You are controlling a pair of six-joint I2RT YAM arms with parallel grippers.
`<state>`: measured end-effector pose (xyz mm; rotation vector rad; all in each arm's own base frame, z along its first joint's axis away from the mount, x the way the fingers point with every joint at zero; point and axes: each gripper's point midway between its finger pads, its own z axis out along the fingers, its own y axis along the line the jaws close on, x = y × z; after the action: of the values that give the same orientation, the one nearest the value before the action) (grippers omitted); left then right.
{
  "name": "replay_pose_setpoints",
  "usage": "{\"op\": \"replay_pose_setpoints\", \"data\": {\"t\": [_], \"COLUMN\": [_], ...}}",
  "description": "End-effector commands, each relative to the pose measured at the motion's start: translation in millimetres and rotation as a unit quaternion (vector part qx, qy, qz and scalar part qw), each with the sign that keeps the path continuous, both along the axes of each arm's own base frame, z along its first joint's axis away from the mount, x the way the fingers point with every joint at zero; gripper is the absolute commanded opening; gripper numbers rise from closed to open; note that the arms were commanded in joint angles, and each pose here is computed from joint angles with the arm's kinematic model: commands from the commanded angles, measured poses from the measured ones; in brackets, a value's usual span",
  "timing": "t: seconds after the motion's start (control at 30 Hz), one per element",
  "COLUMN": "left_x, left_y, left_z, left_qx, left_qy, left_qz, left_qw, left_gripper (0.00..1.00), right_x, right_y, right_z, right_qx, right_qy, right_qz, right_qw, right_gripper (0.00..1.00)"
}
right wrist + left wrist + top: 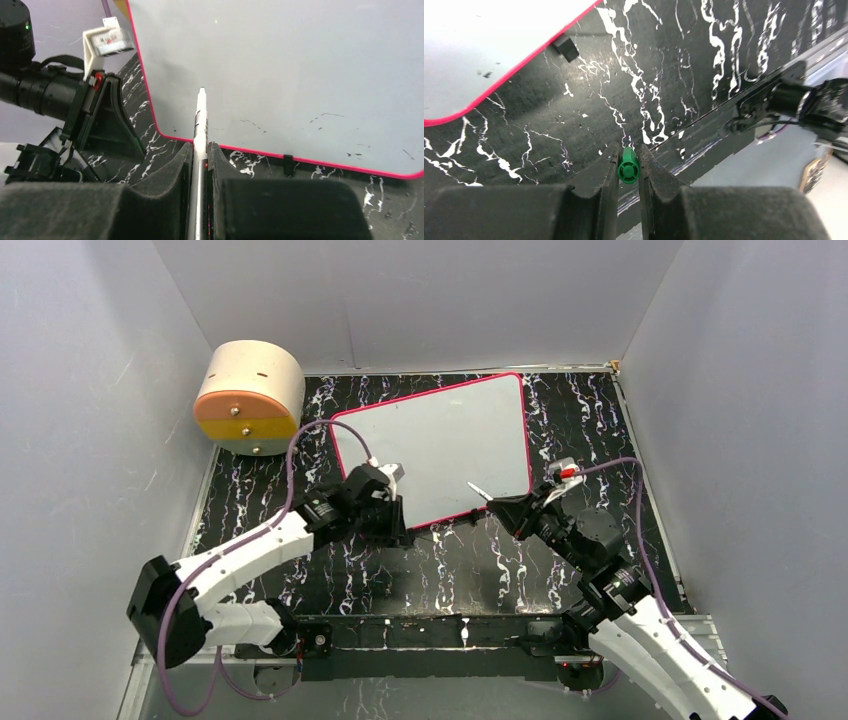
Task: Write a sentence on the whiteboard
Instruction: Place the pen cap at the center of the board.
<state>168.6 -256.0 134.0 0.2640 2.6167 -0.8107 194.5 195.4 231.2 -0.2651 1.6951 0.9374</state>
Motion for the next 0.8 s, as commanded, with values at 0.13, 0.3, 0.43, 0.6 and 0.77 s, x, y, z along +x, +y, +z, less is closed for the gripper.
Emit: {"op": "replay_pose_setpoints", "data": {"t": [0.13,0.3,0.43,0.6,0.77], "left_x": [-16,-22,-22,-17,-16], "left_y": [-6,-13,-17,-19,-22], "left_z": [-30,-52,-68,-82,-98], "left_qx": [0.104,0.143,0.173,0.209,0.238], "left_qy": [0.007,0.023,0.028,0.019,0.019], "left_qz": [-0.047,-0.070,-0.084,-0.090,-0.097], "left_qw": [0.993,0.987,0.981,0.974,0.966], "left_gripper": [0.00,0.00,0.00,0.05,0.05], "right_x": [8,9,9,9,9], "right_y": [-20,-26,-31,-37,-43], "right_z": [23,21,21,24,25], "right_qx": [-0.012,-0.019,-0.020,-0.021,-0.026], "right_qy": [-0.035,-0.034,-0.036,-0.041,-0.044], "right_qz": [-0.055,-0.067,-0.080,-0.092,-0.105], "right_qw": [0.998,0.997,0.996,0.995,0.993], "right_gripper": [0.00,0.00,0.00,0.00,0.00]}}
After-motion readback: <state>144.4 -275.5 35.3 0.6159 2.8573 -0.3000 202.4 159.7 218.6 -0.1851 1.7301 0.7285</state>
